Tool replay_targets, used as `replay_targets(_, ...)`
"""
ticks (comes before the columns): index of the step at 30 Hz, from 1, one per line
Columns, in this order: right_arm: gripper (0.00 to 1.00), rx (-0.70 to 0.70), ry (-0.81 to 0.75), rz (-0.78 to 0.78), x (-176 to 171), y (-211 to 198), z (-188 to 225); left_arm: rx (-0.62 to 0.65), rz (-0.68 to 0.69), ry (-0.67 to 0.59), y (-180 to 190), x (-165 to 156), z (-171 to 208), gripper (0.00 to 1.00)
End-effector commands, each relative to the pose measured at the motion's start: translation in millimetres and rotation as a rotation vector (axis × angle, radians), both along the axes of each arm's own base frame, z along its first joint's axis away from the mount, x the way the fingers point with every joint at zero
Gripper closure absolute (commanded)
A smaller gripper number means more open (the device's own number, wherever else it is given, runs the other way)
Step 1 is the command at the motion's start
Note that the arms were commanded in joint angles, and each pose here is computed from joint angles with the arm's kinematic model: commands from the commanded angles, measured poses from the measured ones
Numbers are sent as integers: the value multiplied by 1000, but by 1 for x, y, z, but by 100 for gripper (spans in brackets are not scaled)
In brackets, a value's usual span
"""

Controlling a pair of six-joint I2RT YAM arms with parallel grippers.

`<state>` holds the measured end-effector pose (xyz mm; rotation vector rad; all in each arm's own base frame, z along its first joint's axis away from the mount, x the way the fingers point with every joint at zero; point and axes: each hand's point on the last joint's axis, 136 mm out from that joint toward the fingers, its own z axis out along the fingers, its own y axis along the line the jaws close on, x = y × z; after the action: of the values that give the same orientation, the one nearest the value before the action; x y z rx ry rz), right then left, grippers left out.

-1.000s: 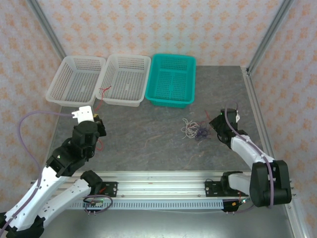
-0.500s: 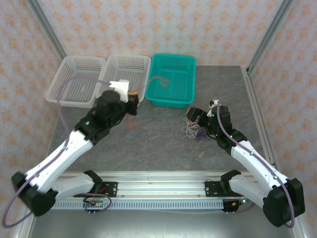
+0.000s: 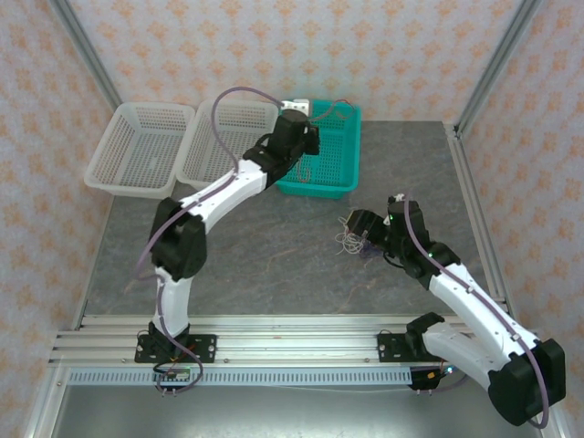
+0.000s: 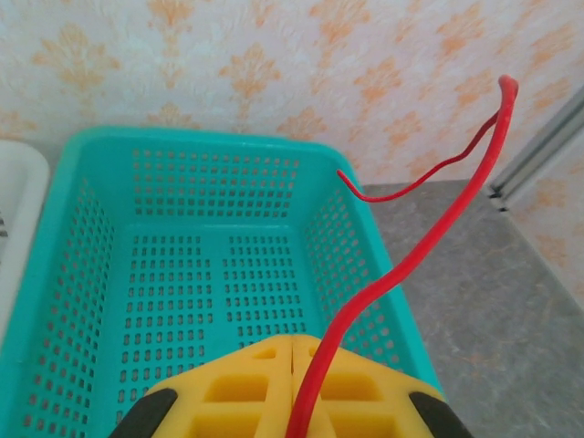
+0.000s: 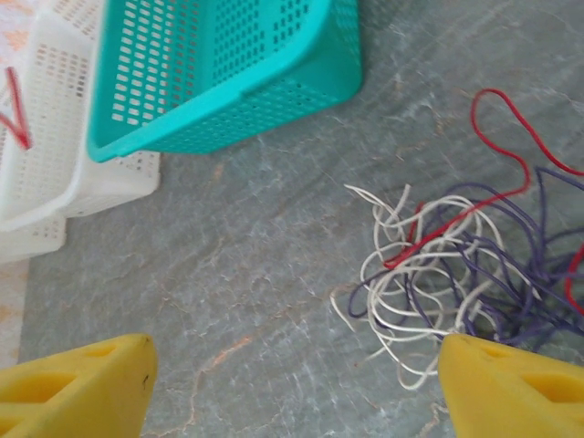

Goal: Untangle the cables

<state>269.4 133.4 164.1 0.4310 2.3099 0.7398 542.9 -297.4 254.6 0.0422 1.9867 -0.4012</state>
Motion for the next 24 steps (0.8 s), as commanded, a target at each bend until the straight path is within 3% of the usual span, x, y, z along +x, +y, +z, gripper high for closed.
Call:
replay_targets(1, 19, -12, 34, -40, -7, -7, 0, 16, 78, 2, 10, 17, 1, 100)
replay_targets(3, 19, -16, 47, -40, -9, -8, -2, 37, 65, -4, 6, 23, -8, 85)
replay_targets(6, 19, -24, 55, -46, -9, -10, -3, 34, 37, -22, 2, 22, -1, 44)
replay_targets(9, 18, -45, 67, -102, -8, -19, -8, -7, 9, -74, 5, 9, 32, 24)
replay_targets(12, 18, -58, 64, -118, -5, -22, -11, -83, -71, -111, 5, -21, 63, 19)
replay_targets(17, 19, -165, 111, -117, 0, -29, -22, -290, -240, -201, 12, -105, 110, 17)
replay_targets(19, 18, -223, 142, -111, 4, -32, -29, -262, -285, -209, 14, -140, 111, 17)
replay_targets(24, 16, -327, 273, -106, 20, -31, -62, -22, -441, -186, 8, -224, 81, 16)
